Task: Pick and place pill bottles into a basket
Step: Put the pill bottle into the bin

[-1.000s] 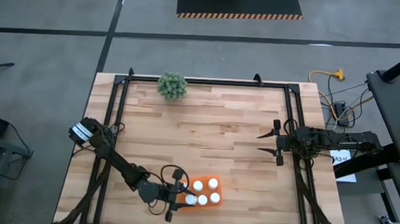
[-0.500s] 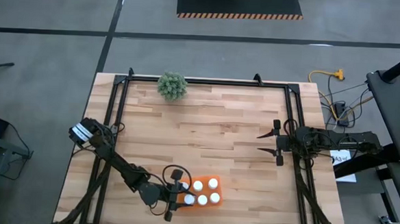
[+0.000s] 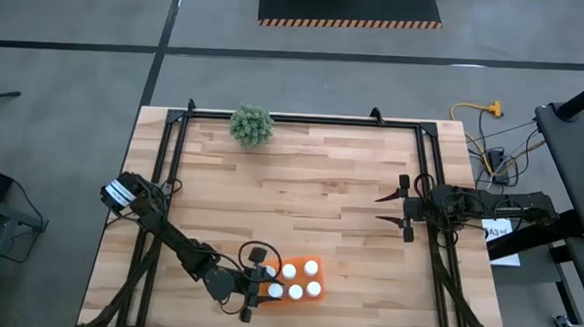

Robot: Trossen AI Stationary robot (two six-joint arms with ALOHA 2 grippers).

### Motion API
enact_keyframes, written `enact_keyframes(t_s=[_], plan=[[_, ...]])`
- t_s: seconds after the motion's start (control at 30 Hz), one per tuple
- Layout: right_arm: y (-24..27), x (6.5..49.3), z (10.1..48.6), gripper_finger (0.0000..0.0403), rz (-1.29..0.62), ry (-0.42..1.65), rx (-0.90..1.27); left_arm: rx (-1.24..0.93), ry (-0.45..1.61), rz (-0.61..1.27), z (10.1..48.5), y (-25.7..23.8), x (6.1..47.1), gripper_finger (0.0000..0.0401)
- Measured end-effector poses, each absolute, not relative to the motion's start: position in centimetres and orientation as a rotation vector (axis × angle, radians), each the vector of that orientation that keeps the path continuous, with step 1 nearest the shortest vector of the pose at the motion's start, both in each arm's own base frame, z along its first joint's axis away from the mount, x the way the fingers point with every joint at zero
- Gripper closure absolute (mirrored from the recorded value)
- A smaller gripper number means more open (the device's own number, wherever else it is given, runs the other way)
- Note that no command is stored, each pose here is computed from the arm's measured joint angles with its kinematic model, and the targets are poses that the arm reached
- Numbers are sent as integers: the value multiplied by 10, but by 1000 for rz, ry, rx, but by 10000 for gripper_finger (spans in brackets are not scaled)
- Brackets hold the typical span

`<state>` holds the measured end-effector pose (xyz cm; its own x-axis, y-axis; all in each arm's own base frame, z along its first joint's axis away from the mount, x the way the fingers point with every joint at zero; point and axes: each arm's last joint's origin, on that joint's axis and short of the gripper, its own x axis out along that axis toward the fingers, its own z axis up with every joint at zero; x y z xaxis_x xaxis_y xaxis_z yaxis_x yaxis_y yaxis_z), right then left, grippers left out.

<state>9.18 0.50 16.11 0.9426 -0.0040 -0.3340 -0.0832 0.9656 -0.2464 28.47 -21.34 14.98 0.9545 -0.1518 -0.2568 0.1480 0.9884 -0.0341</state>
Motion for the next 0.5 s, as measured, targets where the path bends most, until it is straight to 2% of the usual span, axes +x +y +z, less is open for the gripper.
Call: enact_keyframes(t_s=[0.5], plan=[[5, 92, 161, 197, 41, 339, -261, -31, 274, -146, 149, -213, 285, 260]])
